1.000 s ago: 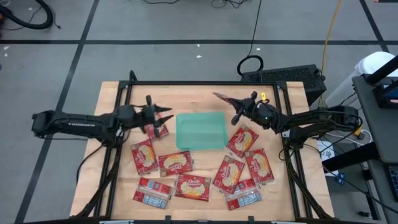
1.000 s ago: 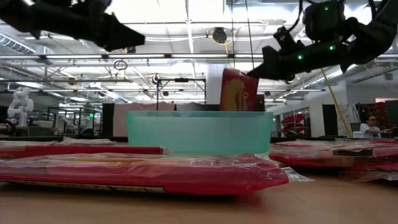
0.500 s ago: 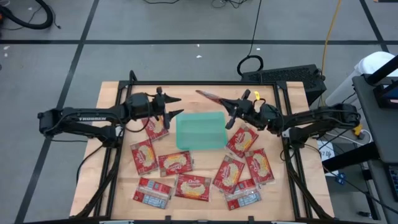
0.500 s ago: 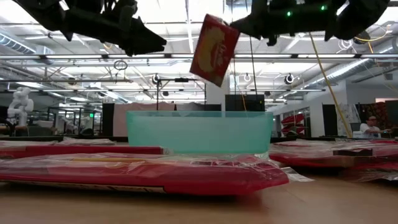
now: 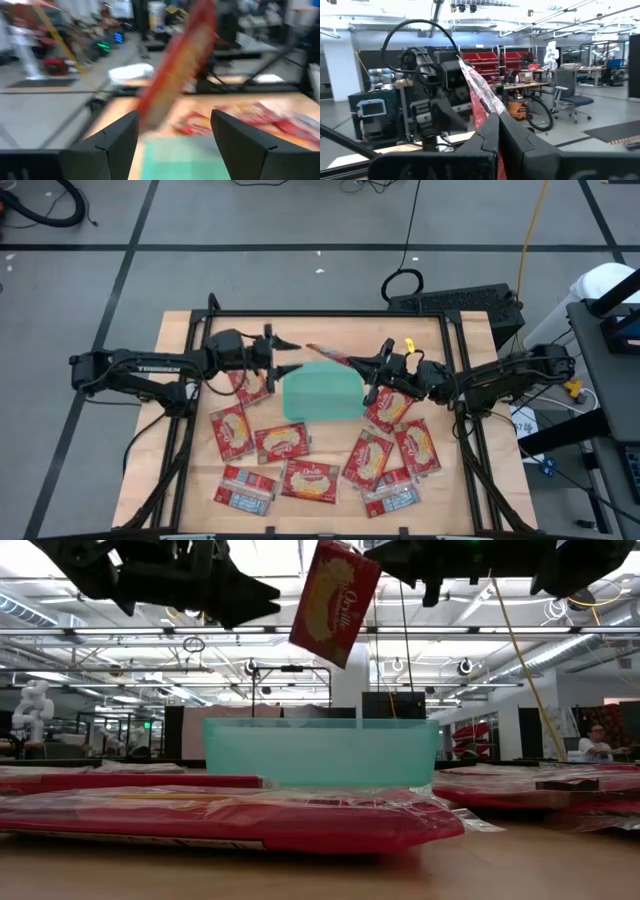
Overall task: Sort popcorn bags into baskets
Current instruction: Put the red popcorn bag into the green bin
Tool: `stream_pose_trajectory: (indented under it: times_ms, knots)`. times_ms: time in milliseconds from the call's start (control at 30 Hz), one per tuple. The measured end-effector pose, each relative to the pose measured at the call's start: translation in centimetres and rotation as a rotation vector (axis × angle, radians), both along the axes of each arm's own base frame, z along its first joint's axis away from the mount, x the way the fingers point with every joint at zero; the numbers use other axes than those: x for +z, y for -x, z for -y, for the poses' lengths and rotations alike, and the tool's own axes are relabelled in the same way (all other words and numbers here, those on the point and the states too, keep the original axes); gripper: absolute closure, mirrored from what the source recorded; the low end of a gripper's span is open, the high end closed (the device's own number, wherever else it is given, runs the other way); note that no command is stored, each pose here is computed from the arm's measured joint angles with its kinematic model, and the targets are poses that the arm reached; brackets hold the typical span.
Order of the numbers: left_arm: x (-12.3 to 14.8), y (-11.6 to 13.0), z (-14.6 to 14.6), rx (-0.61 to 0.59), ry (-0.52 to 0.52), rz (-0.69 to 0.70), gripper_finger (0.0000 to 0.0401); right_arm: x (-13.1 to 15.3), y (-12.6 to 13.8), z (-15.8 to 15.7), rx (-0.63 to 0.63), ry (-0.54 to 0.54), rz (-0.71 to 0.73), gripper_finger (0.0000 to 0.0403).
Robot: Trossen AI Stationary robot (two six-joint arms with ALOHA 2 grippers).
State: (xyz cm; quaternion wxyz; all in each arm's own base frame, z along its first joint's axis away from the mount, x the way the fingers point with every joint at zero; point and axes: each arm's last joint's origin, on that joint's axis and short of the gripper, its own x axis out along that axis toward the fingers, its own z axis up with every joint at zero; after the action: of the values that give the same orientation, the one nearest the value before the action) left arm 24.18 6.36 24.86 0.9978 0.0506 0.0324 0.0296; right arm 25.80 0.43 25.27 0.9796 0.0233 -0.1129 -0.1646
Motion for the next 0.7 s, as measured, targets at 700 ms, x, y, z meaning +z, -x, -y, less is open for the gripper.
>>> stream_pose_trajectory:
  times_ms: [700]
  knots:
    - [-4.8, -3.7, -0.4, -0.052, -0.122, -0.044, 0.0261, -2.9, -1.8, -0.3, 0.029, -0.092, -0.035, 0.0403]
